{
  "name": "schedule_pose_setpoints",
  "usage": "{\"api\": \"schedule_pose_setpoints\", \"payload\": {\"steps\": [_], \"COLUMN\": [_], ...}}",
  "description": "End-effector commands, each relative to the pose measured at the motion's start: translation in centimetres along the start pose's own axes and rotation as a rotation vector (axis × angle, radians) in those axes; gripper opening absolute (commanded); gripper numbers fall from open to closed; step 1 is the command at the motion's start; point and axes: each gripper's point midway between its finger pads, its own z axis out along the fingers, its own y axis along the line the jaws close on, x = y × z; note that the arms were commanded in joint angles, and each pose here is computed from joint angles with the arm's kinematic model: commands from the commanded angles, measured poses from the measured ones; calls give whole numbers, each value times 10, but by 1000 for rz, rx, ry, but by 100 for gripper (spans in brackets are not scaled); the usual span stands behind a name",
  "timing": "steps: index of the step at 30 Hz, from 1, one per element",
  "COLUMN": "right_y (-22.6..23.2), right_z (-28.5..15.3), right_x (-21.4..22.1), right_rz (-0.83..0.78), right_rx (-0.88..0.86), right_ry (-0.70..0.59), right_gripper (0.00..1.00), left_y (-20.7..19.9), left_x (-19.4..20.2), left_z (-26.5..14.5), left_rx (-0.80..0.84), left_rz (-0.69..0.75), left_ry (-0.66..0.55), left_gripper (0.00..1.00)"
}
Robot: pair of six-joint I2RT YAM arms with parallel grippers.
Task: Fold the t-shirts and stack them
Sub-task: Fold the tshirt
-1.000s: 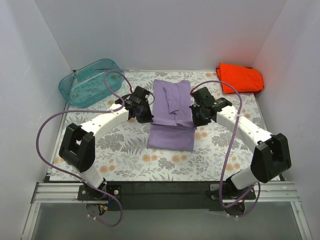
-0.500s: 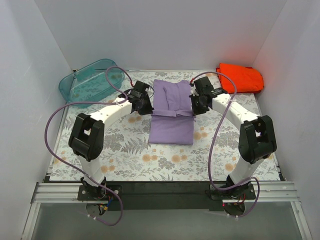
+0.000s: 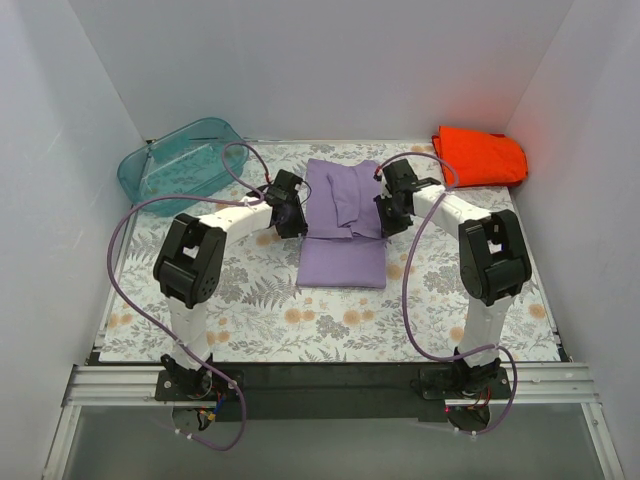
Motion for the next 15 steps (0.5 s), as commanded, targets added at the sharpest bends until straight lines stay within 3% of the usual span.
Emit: {"api": "schedule_pose_setpoints", "payload": {"steps": [1,4,8,12,15], "right_y": [0,-1,13,40,59], "right_z": [-17,-35,-52,-65,-61], "right_x": [-33,-43,-42,-31,-19], "right_rz": [-27,-24,-16,-20,-20], "right_rx": [-3,7,-22,-113,-198], "right_ry": [-97,-148,-204,-273,-296], "right_gripper": [27,34,35,32,27], "left_y": [-1,-3,-13,-38,-52], "left_x": [-28,-35,-38,-16,12], "left_z": [-14,-28,-59,-82,-80], "left_rx": [-5,8,24,79,105], "left_rz": [2,0,7,39,84], "left_ry": [-85,-122,-195,-218,-198], "left_gripper": [28,43,48,40,26]}}
